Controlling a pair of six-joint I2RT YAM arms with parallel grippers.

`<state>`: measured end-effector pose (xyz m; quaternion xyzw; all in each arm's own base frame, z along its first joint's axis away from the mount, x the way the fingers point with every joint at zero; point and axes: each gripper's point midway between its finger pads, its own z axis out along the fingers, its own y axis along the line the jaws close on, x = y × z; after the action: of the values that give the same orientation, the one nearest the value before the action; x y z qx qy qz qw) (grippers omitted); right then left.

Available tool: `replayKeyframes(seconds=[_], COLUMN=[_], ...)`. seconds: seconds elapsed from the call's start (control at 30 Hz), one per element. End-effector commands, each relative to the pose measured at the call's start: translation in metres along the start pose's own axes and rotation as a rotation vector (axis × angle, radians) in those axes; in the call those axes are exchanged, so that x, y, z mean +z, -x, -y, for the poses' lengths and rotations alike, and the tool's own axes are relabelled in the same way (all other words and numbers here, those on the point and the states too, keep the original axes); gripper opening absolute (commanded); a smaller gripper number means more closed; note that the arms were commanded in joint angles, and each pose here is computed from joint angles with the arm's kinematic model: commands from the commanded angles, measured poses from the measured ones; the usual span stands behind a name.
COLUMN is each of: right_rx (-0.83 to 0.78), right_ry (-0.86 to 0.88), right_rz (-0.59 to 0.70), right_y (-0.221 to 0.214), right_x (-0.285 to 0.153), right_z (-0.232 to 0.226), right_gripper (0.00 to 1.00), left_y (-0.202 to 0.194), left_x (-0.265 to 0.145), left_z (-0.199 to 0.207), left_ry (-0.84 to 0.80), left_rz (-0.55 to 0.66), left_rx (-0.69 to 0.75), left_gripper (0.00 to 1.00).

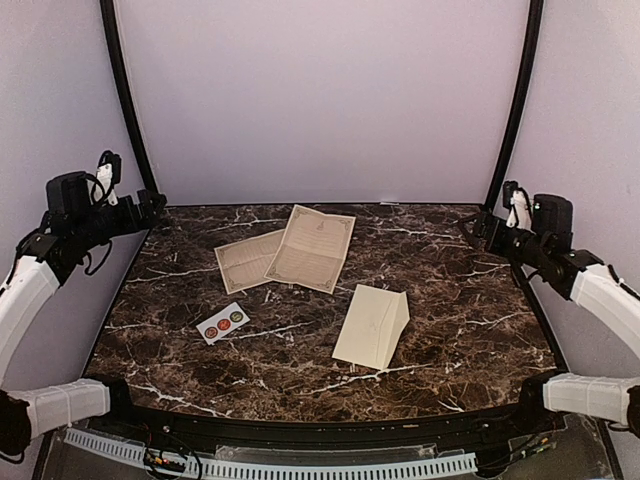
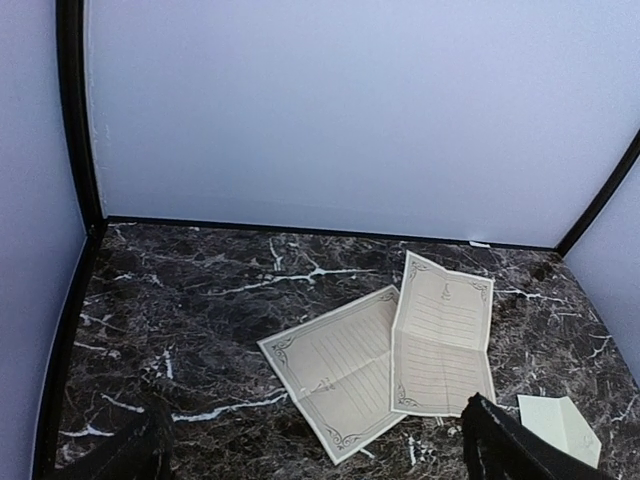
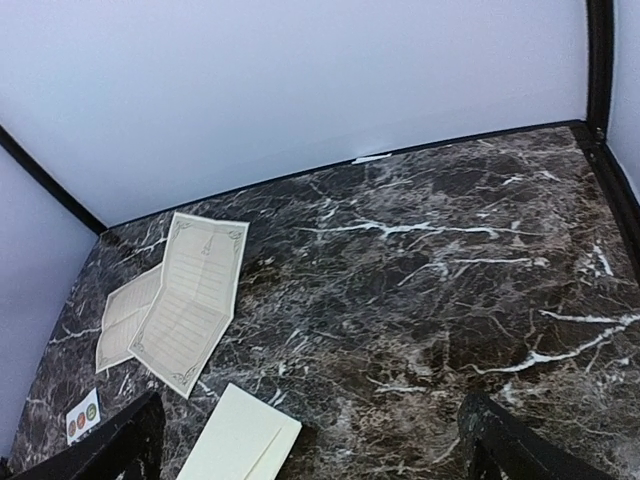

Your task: Place the letter into the envelope and seal it

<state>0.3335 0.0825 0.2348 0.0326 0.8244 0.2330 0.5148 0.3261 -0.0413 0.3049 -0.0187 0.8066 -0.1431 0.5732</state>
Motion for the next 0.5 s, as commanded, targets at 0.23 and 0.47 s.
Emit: replayKeyframes(seconds=[0.23, 0.47], right_rx=[-0.081, -0.079], right_ry=[0.187, 0.203], right_rz=[-0.145, -0.222], right_y=[-0.023, -0.042], right_x=[0.073, 0.140], right_z=[-0.103, -0.117], right_gripper=[0.88, 0.80], left_y=[0.015, -0.004], left_x=[0.027, 0.028], left_z=[0.023, 0.000], left_ry=[-0.120, -0.004], left_rz=[0.008, -0.044], left_rx=[-0.015, 0.031], left_gripper=[0.99, 0.99])
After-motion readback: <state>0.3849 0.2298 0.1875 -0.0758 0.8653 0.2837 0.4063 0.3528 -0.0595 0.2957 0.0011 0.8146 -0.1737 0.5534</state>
